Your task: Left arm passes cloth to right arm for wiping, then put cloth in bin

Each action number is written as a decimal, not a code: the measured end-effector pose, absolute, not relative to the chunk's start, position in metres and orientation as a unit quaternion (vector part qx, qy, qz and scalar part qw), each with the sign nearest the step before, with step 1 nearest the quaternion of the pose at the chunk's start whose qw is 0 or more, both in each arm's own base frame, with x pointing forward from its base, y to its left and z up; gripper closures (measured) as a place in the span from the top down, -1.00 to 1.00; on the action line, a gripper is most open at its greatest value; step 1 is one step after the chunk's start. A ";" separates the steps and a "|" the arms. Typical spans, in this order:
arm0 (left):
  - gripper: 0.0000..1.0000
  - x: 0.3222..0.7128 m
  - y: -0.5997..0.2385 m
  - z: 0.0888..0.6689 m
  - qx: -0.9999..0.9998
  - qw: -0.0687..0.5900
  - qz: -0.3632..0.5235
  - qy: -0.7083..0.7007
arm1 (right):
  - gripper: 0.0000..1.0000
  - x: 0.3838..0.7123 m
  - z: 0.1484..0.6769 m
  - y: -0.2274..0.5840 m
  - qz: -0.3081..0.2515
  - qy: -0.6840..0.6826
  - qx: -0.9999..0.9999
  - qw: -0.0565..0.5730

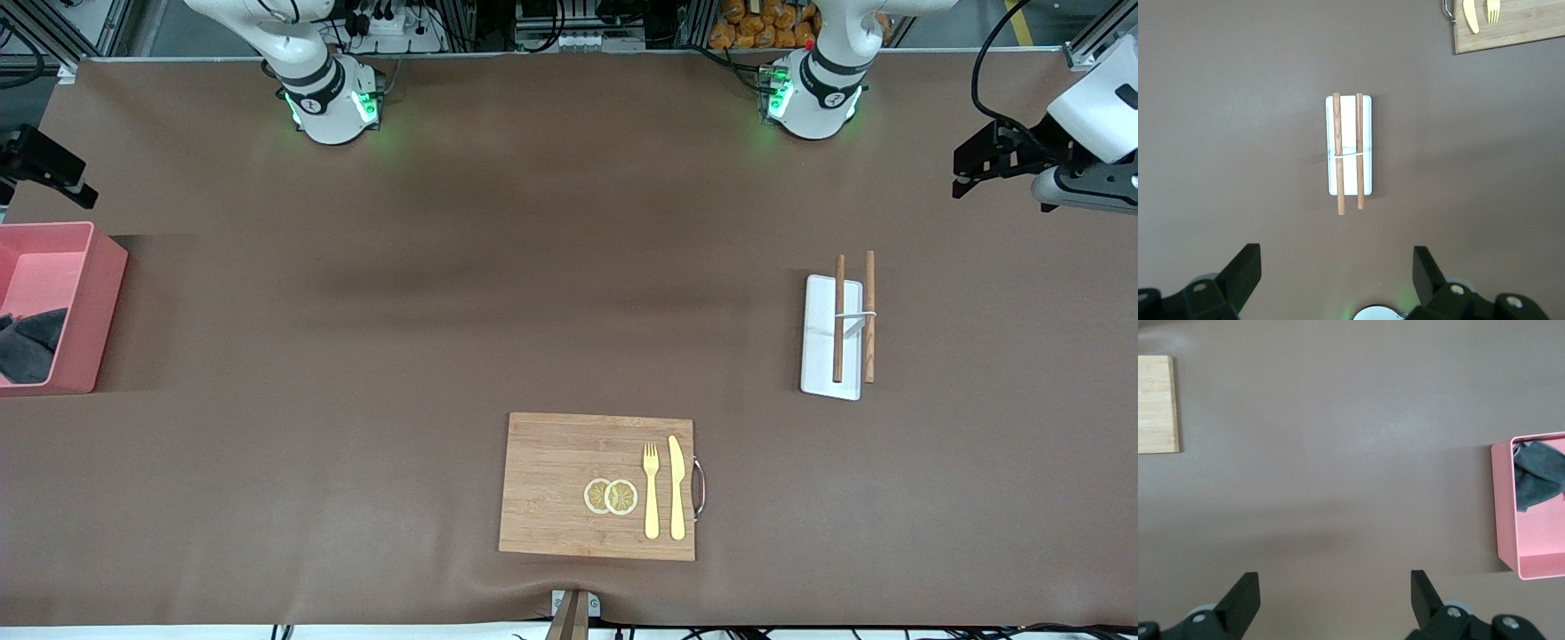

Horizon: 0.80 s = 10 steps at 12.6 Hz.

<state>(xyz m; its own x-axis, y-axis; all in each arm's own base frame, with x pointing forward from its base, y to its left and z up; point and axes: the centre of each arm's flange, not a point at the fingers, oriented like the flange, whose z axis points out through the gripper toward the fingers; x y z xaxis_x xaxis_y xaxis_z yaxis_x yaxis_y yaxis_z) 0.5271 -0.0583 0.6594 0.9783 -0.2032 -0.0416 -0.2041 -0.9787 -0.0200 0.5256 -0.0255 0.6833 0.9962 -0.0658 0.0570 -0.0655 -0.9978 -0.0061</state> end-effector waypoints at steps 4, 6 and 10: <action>1.00 0.527 -0.059 0.660 -0.994 0.012 0.019 0.103 | 1.00 0.532 0.677 -0.025 -0.027 0.032 -0.999 0.000; 1.00 0.526 -0.061 0.663 -0.994 0.012 0.016 0.105 | 1.00 0.532 0.677 -0.025 -0.027 0.032 -0.999 0.000; 1.00 0.525 -0.066 0.665 -0.994 0.011 0.013 0.109 | 1.00 0.532 0.677 -0.025 -0.027 0.032 -0.999 0.000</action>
<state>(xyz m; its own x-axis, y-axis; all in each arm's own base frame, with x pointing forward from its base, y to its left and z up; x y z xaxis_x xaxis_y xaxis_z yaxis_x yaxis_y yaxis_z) 0.5254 -0.0655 0.6654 0.9759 -0.2164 -0.0289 -0.2170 -0.9760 -0.0191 0.5317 -0.0253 0.6766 0.9965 -0.0638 0.0541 -0.0639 -0.9980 -0.0012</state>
